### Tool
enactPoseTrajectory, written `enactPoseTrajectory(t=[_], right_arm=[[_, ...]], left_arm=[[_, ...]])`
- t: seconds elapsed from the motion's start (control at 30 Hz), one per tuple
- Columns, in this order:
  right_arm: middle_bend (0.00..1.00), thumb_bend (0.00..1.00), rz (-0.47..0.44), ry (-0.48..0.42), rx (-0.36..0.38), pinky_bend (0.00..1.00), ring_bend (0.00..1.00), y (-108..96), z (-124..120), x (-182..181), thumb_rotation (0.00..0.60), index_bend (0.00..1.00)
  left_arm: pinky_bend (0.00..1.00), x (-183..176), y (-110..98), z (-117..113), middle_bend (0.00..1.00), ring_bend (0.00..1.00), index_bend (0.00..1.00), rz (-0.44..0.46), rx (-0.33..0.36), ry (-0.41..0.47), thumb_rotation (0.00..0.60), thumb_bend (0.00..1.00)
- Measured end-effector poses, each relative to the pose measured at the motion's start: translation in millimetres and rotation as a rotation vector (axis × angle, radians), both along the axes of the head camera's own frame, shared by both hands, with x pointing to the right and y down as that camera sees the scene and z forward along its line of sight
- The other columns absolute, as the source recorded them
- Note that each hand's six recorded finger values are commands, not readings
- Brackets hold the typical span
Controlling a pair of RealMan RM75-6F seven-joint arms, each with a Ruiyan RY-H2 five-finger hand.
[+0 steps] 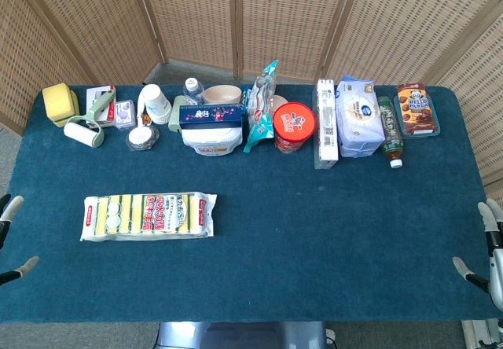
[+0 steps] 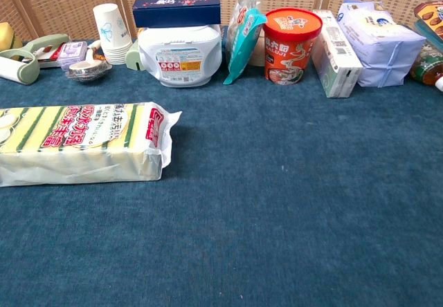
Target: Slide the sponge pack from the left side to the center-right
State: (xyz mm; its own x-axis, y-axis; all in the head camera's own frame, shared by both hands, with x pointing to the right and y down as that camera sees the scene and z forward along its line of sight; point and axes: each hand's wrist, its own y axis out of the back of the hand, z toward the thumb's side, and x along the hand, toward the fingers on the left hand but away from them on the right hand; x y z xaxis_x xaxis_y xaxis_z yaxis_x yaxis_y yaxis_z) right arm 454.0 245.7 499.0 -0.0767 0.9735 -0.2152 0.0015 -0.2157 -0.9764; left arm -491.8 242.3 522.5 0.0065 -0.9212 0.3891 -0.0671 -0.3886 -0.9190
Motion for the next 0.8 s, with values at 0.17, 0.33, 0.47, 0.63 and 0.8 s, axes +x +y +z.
enactPoseTrajectory(t=[0.17,0.33,0.47,0.63,0.8], right_arm=[[0.00,0.00,0.002,0.003,-0.009,0.00,0.00,1,1,0,0.600,0.00],[0.00,0.00,0.006,0.000,-0.017,0.00,0.00,1,2,1,0.600,0.00],[0.00,0.00,0.011,-0.002,-0.024,0.00,0.00,0,2,1,0.600,0.00],[0.00,0.00,0.019,-0.003,-0.032,0.00,0.00,0,3,3,0.600,0.00],[0.00,0.00,0.027,-0.005,-0.033,0.00,0.00,-1,3,5,0.600,0.00]], left_arm=[[0.00,0,-1,5,0.00,0.00,0.00,0.002,-0.018,-0.004,0.600,0.00],[0.00,7,-9,12,0.00,0.00,0.00,0.033,-0.038,0.023,0.600,0.00],[0.00,16,-17,22,0.00,0.00,0.00,0.069,-0.075,0.056,0.600,0.00],[0.00,31,-28,44,0.00,0.00,0.00,0.126,-0.170,0.081,0.600,0.00],[0.00,51,-38,71,0.00,0.00,0.00,0.189,-0.271,0.056,0.600,0.00]])
